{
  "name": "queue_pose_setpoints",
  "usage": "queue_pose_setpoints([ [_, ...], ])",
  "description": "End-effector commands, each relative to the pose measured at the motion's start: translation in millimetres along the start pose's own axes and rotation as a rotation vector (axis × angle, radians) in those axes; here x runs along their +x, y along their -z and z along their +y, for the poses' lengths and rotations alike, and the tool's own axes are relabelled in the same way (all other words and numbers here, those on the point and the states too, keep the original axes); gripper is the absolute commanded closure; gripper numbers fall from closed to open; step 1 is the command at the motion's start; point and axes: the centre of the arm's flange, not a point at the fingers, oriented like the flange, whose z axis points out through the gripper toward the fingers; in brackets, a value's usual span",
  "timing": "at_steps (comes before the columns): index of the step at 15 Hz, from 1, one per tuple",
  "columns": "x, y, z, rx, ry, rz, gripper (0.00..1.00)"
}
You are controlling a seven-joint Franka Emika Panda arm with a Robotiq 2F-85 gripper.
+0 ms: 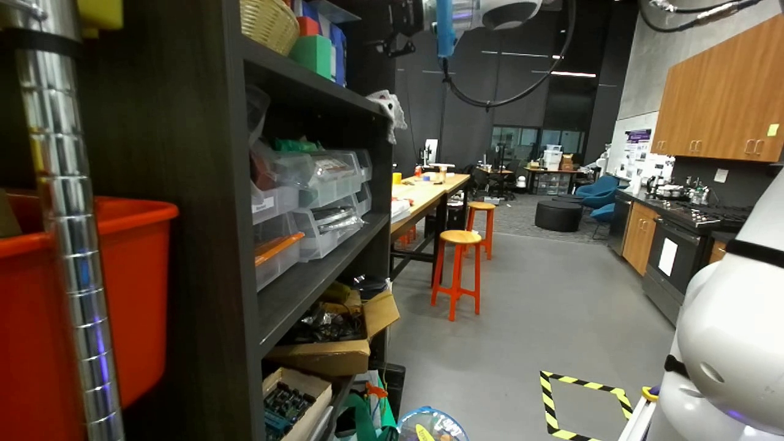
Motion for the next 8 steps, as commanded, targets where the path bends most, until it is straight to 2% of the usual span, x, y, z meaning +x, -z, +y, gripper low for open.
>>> queue_pose_setpoints([
  [1, 22, -11, -29, 0.107, -0.137, -0.026, 0.0],
  [3, 29, -17, -34, 0.155, -0.181, -0.027, 0.0],
  [4, 27, -18, -29, 0.115, -0.206, -0.069, 0.0],
  [5, 14, -11, -25, 0.126, -0.154, -0.034, 0.0],
  [8, 16, -16, -20, 0.117, -0.16, -0.04, 0.0],
])
